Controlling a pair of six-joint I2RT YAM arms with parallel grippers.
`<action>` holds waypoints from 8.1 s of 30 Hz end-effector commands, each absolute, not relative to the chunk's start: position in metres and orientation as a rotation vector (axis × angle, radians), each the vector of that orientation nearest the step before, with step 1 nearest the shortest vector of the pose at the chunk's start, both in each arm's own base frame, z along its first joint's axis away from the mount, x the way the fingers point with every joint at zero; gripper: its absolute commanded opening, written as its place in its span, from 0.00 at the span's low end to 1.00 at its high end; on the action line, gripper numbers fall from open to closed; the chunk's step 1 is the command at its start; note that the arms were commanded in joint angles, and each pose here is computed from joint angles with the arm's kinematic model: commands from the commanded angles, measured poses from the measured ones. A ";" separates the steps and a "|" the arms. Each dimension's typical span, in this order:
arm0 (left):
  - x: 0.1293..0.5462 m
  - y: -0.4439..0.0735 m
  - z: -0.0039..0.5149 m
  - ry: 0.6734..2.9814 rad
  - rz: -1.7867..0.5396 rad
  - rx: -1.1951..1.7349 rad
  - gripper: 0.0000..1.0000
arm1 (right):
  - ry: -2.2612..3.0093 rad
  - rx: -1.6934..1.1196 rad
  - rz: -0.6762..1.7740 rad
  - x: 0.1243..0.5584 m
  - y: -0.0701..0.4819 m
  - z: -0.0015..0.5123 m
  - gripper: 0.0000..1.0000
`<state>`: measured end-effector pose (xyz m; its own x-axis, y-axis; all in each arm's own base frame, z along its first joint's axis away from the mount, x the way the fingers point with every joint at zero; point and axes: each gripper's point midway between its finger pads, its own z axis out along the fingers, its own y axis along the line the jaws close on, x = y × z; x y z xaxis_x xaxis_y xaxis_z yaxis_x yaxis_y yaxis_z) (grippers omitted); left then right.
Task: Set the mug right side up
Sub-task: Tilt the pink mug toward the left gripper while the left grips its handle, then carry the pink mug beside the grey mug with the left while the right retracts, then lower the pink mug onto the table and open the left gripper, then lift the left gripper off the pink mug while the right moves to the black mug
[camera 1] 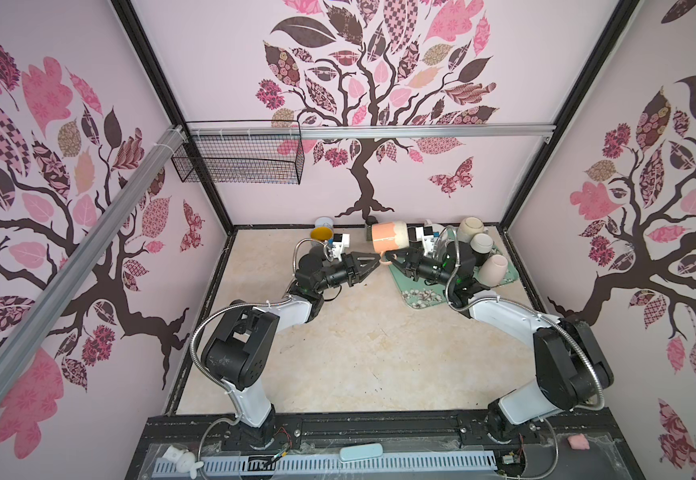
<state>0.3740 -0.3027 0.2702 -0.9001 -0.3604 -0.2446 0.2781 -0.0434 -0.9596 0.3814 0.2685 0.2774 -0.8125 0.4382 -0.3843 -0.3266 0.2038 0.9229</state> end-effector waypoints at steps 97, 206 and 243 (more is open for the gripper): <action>0.385 -0.295 0.166 2.069 -1.999 -0.471 0.00 | 2.218 -0.087 1.237 0.383 0.284 0.212 0.55; 0.378 -0.161 0.090 2.658 -0.479 -0.267 0.08 | 2.228 -0.104 1.187 0.370 0.264 0.203 0.56; 0.380 -0.141 0.235 2.357 -0.461 -0.050 0.23 | 2.380 0.193 0.370 0.475 0.139 0.183 0.63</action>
